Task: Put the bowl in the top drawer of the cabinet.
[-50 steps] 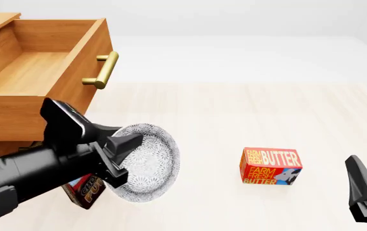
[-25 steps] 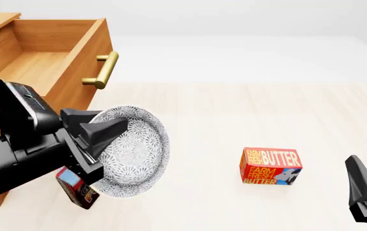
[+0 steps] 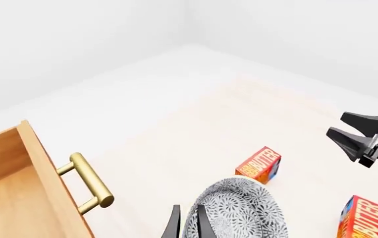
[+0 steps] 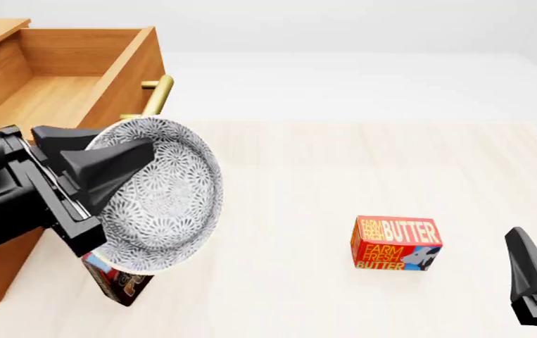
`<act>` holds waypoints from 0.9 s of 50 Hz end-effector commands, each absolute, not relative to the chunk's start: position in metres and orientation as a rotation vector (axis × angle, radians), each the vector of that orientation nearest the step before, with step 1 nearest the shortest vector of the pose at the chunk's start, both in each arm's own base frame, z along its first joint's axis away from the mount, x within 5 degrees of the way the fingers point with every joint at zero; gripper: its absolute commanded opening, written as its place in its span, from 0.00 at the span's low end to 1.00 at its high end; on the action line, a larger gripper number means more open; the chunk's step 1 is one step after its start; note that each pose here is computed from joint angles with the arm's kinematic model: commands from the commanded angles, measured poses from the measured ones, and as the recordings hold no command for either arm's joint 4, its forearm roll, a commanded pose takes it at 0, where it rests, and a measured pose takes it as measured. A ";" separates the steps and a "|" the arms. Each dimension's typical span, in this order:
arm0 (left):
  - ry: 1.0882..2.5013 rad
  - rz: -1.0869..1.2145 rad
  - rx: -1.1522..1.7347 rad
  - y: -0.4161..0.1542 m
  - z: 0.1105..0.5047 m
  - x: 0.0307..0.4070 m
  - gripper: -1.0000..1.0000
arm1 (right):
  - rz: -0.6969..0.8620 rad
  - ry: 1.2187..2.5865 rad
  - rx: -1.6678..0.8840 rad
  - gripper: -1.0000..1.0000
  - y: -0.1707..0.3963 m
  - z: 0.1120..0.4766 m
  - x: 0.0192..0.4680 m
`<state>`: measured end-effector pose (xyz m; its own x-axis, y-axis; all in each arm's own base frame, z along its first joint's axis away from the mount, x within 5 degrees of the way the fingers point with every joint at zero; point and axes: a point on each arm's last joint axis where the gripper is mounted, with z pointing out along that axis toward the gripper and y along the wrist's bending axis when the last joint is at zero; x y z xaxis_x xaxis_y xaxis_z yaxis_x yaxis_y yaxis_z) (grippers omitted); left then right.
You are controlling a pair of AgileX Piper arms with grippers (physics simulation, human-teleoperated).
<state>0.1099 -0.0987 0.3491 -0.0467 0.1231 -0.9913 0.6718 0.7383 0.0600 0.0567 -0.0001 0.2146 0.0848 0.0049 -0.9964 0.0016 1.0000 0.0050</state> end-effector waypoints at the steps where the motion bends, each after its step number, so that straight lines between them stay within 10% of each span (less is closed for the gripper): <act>1: 1.536 -0.505 0.630 -0.093 0.367 0.106 0.00 | 0.002 1.486 0.005 1.00 0.000 0.215 0.057; 45: 1.472 -0.385 0.376 -0.064 0.417 0.120 0.00 | 0.003 1.486 0.006 1.00 0.000 0.215 0.057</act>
<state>0.1156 -0.0705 0.4055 0.0423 0.0124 -0.9990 0.5192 0.8540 0.0326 0.0567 -0.0001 0.2146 0.0848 0.0049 -0.9964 0.0016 1.0000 0.0051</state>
